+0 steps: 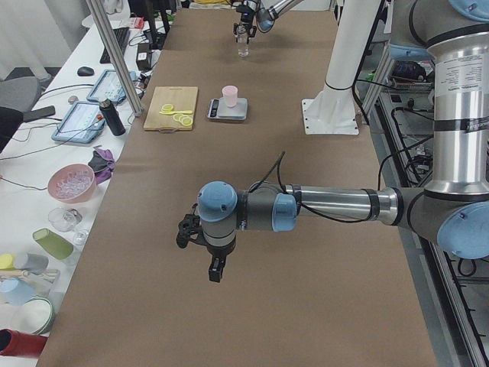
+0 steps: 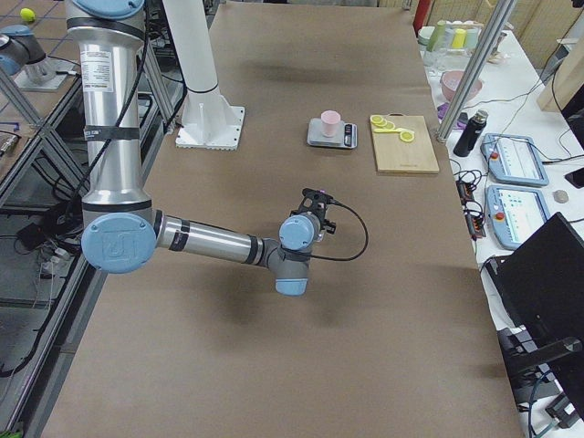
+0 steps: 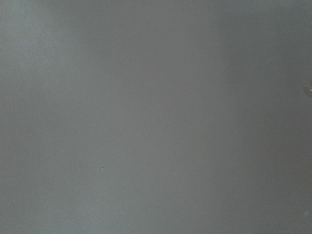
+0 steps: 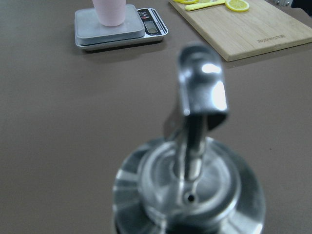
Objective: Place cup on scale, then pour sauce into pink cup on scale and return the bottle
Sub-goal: 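Carry the bottle back to its starting spot with the right gripper, then lower the bottle onto the table with the right gripper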
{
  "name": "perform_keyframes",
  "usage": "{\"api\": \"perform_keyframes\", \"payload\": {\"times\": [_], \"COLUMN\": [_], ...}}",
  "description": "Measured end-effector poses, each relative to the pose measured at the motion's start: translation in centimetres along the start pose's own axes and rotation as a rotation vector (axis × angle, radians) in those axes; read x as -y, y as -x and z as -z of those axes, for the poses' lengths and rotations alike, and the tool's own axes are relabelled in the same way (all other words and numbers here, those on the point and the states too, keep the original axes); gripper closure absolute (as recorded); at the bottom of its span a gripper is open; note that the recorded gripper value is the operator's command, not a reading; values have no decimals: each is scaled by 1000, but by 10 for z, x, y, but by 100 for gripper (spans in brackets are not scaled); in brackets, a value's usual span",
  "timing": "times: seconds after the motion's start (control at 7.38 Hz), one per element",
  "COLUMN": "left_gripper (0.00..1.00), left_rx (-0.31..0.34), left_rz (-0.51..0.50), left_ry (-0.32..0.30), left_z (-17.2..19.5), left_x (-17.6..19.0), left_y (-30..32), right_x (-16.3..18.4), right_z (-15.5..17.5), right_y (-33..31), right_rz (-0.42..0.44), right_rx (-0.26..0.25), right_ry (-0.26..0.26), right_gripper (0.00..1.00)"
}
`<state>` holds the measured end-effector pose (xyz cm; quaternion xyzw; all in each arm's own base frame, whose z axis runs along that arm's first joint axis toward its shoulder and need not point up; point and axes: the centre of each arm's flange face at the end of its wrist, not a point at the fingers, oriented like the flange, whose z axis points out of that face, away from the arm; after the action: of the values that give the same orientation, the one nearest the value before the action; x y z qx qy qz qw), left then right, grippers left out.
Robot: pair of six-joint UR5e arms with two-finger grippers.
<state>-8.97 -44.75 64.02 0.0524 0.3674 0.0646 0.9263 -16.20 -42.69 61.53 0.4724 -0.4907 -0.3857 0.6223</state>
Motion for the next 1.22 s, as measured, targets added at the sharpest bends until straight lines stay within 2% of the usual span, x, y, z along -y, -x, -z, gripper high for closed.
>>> {"api": "perform_keyframes", "payload": {"times": [0.27,0.81,1.22], "left_gripper": [1,1,1], "left_rx": [1,0,-1], "left_rz": [-1,6,9], "left_ry": [-1,3,7], "left_z": [0,2,0], "left_x": [0,4,1], "left_y": [0,-1,-1], "right_x": [-8,-23,-28], "right_z": [3,3,2], "right_y": [4,4,3], "right_rz": [-26,-53,-58], "right_rx": [17,23,20], "right_ry": [-16,1,6], "right_gripper": [85,85,72]}}
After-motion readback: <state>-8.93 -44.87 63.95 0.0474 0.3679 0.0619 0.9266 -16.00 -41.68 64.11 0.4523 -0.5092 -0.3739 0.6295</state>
